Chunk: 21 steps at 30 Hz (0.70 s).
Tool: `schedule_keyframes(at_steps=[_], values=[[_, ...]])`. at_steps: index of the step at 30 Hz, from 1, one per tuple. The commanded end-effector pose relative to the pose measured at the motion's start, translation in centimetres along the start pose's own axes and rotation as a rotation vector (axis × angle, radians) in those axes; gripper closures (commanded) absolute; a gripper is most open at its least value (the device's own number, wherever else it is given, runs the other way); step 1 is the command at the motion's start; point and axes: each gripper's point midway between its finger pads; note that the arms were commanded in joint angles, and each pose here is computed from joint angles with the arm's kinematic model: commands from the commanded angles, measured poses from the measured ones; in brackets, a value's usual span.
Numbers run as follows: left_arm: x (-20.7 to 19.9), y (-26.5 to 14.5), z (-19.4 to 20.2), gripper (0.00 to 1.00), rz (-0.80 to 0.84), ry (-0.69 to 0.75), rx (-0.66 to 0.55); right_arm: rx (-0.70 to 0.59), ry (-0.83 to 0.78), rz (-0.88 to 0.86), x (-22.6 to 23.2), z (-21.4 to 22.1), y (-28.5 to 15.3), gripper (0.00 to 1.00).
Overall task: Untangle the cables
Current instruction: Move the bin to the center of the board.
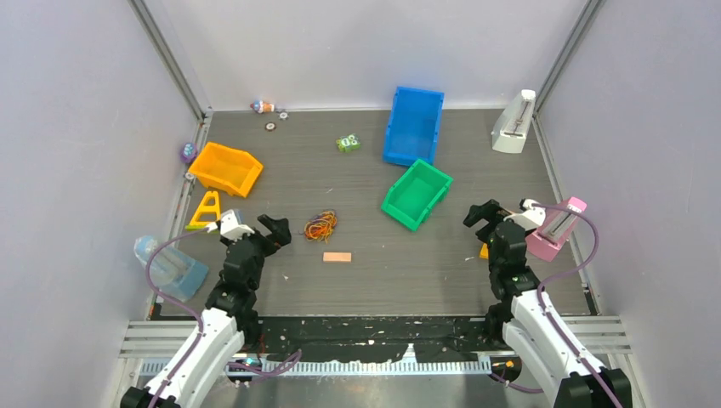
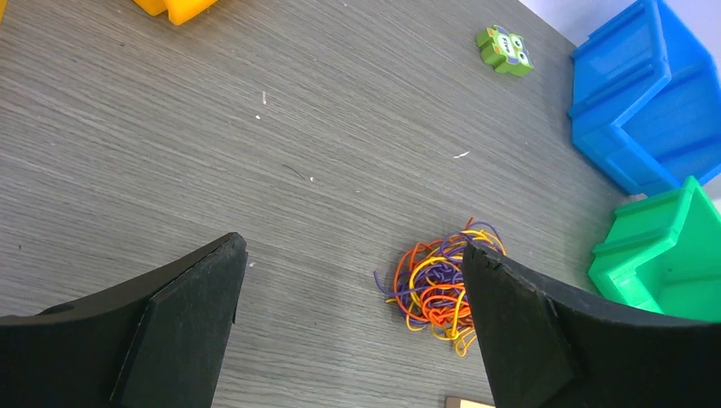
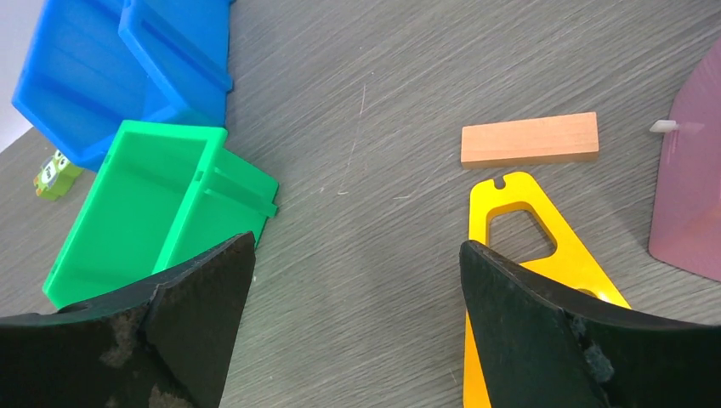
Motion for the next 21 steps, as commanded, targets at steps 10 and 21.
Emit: schedule_keyframes(at_steps=[10,21], values=[[-9.0,-1.3,1.5,0.01,0.476,0.151,0.146,0.001,-0.028,-0.171,3.8,-1.6,0.2,0.05],[-9.9,1.5,7.5,0.23,0.34,0.415,0.487,0.045,-0.18,-0.442,10.8,-0.4,-1.1,0.05]])
Point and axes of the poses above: each gripper's point midway between its finger pads, its own y axis out along the fingers, its own x axis along the line the jaws close on, z = x × y, and after that the axes turned 8 degrees about -y, right-handed
